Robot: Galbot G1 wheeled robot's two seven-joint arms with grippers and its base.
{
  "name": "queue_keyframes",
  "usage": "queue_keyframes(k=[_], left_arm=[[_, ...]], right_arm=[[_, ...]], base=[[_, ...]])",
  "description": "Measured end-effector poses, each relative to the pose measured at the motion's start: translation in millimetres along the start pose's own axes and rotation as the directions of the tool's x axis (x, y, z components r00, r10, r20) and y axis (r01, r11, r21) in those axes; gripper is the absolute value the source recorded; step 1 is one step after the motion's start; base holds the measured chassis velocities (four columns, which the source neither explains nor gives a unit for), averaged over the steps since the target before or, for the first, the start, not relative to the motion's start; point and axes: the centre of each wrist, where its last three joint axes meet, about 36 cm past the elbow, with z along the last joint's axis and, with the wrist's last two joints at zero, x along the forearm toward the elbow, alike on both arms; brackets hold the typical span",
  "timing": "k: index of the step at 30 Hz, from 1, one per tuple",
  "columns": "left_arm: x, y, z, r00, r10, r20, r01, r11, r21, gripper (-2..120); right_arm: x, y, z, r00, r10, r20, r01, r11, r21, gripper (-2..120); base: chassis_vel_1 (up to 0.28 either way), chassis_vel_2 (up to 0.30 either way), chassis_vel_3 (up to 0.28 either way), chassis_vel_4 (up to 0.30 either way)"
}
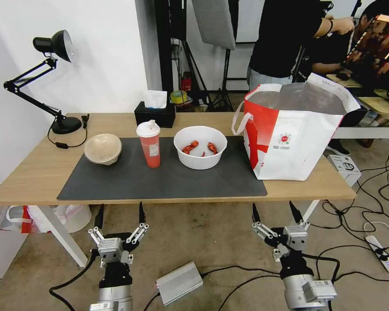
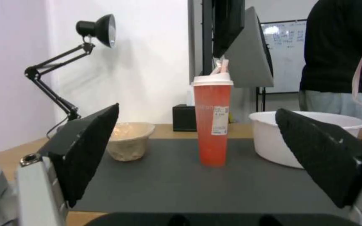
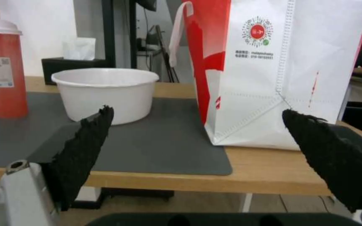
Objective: Pick up the trash from the table and place it into the takeout bag.
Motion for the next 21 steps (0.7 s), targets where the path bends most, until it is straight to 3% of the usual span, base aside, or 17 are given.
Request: queue_keyframes(k=[11,13,21], left_arm=[[0,0.1,-0.2,1.0,-0.002,-0.009,0.002,1.0,-0.002,97],[-1,0.3,-4.3,0.999,-0.017,-0.048,0.017,1.0,-0.002,91],[-7,1.6,-21.5,0.977,-0.062,-0.204,0.065,0.998,0.006,96]], right_arm=[[-1,-1,-3,0.999,-0.013,-0.033,0.013,1.0,0.015,100],[-4,-3,-10,0.996,-0.036,-0.086,0.039,0.999,0.029,100],[-8,-7,-26,0.97,-0.097,-0.223,0.109,0.993,0.041,100]], base=[[0.0,0.0,0.0,0.0],[0.0,0.0,0.0,0.0],[0.0,0.0,0.0,0.0]])
